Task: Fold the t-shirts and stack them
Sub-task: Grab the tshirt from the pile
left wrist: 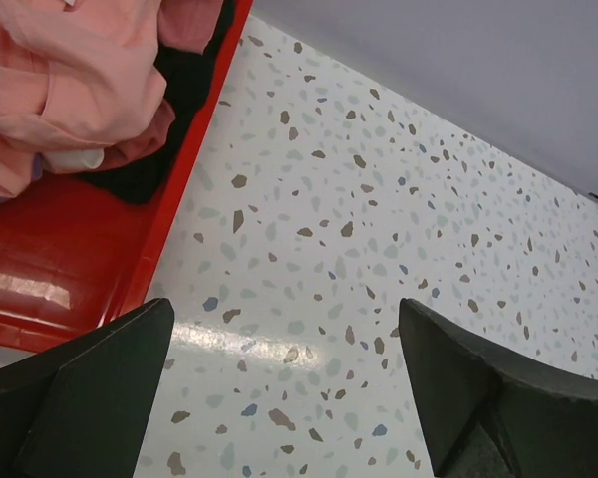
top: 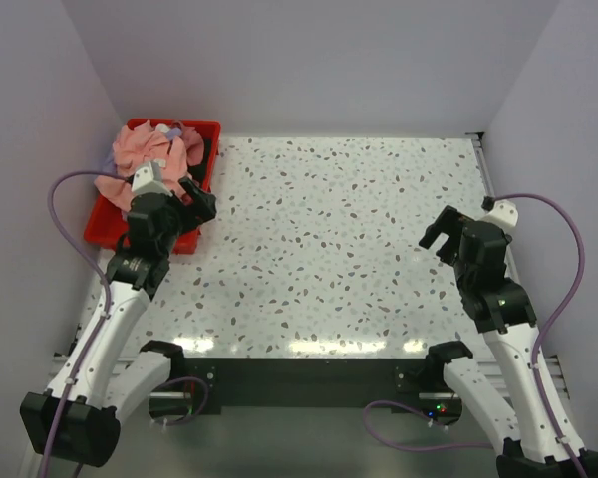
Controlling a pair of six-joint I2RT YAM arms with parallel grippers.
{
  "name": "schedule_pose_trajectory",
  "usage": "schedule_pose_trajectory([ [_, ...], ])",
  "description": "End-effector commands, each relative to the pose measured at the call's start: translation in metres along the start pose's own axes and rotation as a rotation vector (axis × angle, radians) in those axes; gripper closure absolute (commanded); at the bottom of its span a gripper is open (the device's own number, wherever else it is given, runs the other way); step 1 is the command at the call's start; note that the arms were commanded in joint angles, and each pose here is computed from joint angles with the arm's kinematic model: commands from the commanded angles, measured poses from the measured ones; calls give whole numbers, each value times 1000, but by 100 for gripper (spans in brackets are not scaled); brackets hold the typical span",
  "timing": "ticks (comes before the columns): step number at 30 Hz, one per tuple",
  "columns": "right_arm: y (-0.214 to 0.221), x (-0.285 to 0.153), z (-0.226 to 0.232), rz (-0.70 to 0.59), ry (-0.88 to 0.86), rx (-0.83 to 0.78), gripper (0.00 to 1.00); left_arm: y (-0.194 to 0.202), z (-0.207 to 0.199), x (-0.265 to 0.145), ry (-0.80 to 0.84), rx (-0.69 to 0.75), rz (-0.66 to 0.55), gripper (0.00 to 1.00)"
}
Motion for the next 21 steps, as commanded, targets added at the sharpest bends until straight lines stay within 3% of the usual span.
schedule_pose_trajectory([
  [1, -14, -4, 6, -47, -40, 3, 1, 0, 4, 1, -63, -16, 3, 0],
  [6, -8, -2, 8, -54, -122, -62, 1, -6, 1, 3, -79, -6, 2, 0],
  [10, -5, -2, 2, -70, -24, 70, 1, -7, 10, 12, -176, -30, -34, 0],
  [12, -6, -4, 1, -81, -47, 39, 1, -17, 11, 16, -229, -35, -68, 0],
  [16, -7, -6, 3, -67, -66, 9, 1, -39, 26, 41, -418, -51, -132, 0],
  [21, -6, -7, 7, -28, -105, -22, 1, -57, 48, 83, -460, -54, -85, 0],
])
Point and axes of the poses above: each gripper's point midway between its finger pads, its own x axis out along the fingers, its own z axis along the line the jaws close on, y = z × x, the point moved 9 cm from there along -x, back along the fingers
